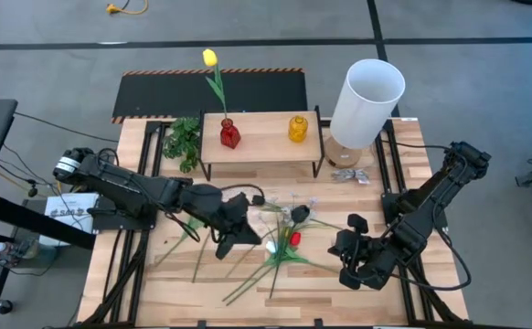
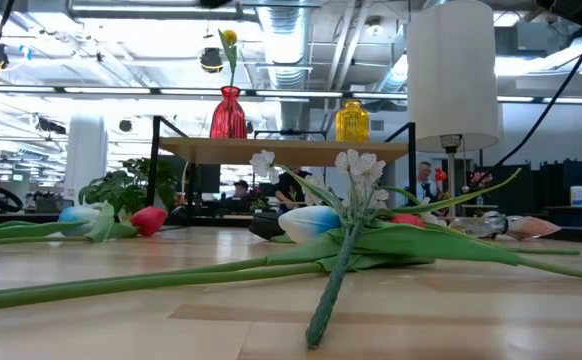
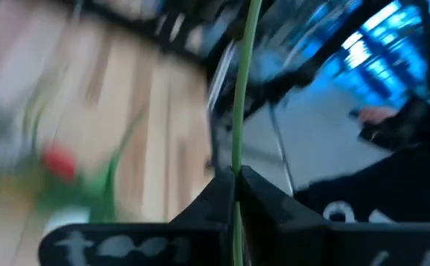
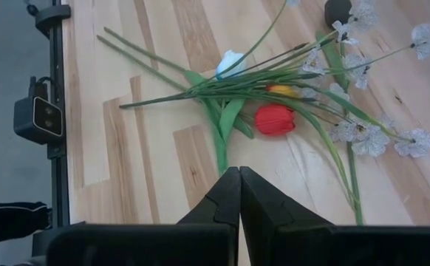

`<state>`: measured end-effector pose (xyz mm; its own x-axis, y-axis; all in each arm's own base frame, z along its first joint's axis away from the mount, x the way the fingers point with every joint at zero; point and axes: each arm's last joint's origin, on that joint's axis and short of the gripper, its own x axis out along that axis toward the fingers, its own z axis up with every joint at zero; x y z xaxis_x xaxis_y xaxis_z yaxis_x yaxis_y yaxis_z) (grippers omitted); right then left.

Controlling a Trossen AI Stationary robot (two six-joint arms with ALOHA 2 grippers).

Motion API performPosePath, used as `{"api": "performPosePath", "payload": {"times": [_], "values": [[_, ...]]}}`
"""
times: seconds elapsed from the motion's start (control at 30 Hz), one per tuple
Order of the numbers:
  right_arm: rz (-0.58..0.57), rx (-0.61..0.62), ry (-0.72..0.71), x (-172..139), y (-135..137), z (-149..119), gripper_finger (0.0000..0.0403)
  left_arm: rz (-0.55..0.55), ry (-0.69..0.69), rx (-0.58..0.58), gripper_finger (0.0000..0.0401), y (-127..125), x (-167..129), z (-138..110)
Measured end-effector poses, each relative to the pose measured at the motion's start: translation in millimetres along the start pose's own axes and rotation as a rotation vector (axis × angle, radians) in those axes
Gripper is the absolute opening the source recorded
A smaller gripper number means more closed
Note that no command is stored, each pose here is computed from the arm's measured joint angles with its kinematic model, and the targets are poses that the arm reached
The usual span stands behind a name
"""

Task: Pick and place flowers into a vace then onto a shelf
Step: Put the left black flower into the red vase on the shelf

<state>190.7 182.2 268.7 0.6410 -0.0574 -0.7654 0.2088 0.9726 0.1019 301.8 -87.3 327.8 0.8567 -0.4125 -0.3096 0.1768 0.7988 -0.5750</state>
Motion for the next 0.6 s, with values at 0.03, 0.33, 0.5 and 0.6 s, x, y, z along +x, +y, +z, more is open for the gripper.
{"api": "performPosePath", "payload": {"times": [0.03,0.33,0.5,0.6], "values": [[0.001,0.000,0.002,0,0,0,0.0000,-0.007,-0.048,0.043,0.0000,-1,0,4],[0.004,0.000,0.005,0,0,0,0.0000,0.197,-0.410,0.317,0.0000,7,-9,37],[0.005,0.000,0.006,0,0,0,0.0000,0.437,-0.569,0.396,0.0000,17,-25,55],[0.006,0.007,0.007,0,0,0,0.0000,0.672,-0.653,0.383,0.0000,21,-46,63]]}}
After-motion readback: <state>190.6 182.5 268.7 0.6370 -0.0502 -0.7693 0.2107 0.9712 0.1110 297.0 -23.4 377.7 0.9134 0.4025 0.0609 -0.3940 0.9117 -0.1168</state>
